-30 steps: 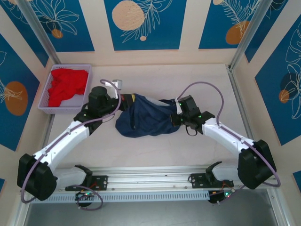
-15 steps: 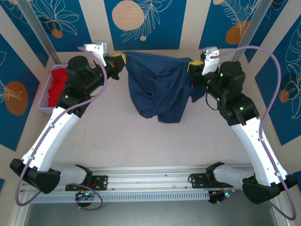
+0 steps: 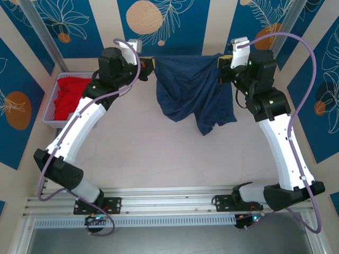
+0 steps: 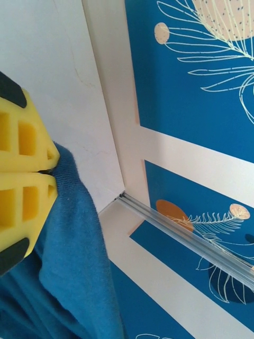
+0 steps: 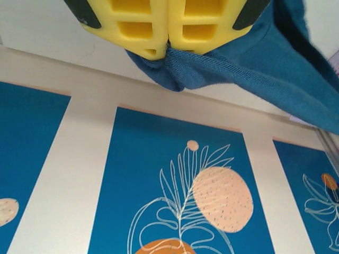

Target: Fold the inside-out t-shirt

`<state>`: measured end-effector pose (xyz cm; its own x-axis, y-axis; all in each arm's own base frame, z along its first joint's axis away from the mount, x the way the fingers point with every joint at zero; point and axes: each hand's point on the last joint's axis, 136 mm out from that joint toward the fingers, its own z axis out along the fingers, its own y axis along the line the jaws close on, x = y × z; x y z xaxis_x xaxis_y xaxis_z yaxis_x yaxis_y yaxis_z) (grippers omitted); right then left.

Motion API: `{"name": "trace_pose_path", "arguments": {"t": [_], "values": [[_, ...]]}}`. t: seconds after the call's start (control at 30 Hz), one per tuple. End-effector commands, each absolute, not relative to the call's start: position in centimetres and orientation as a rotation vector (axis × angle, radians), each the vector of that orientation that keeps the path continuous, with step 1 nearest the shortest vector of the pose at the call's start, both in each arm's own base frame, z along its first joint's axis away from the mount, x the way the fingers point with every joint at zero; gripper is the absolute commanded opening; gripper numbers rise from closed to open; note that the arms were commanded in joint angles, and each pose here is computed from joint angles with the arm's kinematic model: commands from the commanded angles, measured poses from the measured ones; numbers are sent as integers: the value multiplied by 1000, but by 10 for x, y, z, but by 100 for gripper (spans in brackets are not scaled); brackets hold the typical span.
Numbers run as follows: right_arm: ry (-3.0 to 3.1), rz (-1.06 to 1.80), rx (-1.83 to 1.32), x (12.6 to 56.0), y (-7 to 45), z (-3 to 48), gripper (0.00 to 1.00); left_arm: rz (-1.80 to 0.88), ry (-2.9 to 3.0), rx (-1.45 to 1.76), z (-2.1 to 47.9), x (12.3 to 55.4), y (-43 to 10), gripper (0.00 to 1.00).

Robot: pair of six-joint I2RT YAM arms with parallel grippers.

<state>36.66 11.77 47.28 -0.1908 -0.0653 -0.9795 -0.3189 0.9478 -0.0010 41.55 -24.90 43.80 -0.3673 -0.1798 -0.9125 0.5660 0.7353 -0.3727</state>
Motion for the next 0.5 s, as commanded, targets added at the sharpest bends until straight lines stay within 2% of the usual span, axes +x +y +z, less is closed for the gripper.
{"name": "trace_pose_path", "arguments": {"t": [0.0,0.2,0.33,0.47], "values": [[1839,354,-311,354,133,444,0,-788,1790,274,436,410,-225,0],[2169,559,-373,307,172,316,0,-699,1984,230,346,377,-192,0],[2253,596,-395,271,175,281,0,-641,2037,228,319,343,-172,0],[2305,549,-358,279,169,245,0,-627,2093,212,289,341,-170,0]]}}
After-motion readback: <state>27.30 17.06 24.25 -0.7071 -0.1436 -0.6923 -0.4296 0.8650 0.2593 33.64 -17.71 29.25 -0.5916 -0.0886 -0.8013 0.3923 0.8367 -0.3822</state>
